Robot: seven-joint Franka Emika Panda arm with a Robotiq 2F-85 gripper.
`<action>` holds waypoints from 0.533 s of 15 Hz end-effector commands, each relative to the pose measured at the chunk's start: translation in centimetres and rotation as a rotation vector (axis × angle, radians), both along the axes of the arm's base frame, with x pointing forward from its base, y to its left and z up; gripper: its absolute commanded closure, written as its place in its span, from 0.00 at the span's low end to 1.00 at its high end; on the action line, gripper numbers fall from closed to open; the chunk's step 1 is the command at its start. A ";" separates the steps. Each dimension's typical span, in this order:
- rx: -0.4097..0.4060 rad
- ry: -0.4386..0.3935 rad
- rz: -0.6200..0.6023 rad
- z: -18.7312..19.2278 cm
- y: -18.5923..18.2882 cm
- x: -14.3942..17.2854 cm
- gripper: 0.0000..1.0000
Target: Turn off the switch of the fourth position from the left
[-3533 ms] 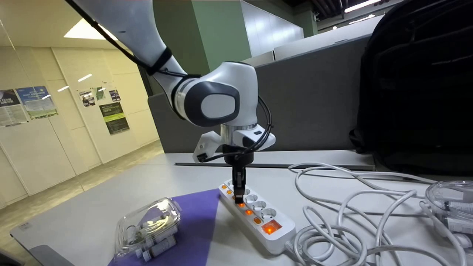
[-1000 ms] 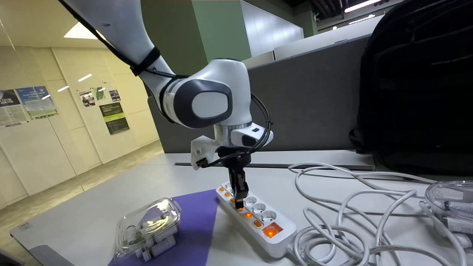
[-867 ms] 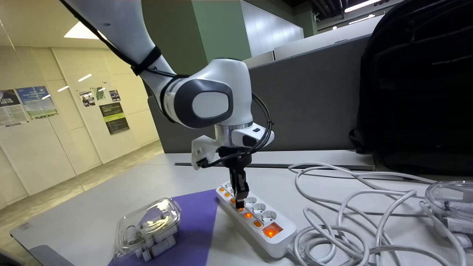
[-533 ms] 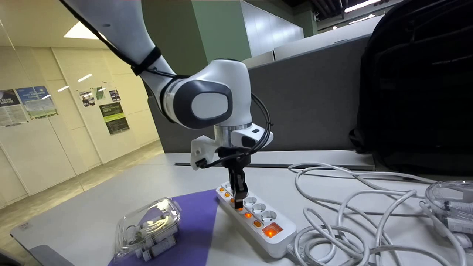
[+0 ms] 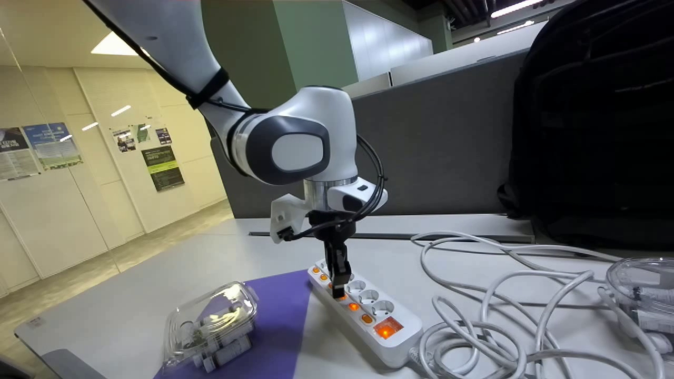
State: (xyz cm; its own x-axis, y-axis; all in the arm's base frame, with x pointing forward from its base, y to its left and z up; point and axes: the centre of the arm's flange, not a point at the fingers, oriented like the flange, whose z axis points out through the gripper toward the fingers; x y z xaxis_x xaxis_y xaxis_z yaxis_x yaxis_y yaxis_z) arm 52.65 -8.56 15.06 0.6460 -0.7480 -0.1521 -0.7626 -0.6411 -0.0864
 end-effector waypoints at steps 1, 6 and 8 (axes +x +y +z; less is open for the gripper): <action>0.012 0.015 -0.031 -0.8 -0.5 0.4 1.00; 0.062 0.048 -0.080 -3.1 -1.9 1.3 1.00; 0.093 0.076 -0.105 -3.9 -2.6 1.9 1.00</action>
State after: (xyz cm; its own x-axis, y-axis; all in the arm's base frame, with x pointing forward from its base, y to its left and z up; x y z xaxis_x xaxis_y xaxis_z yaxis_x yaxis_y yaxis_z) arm 53.03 -9.73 14.46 0.5896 -0.7801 -0.2095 -0.8063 -0.5839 -0.0948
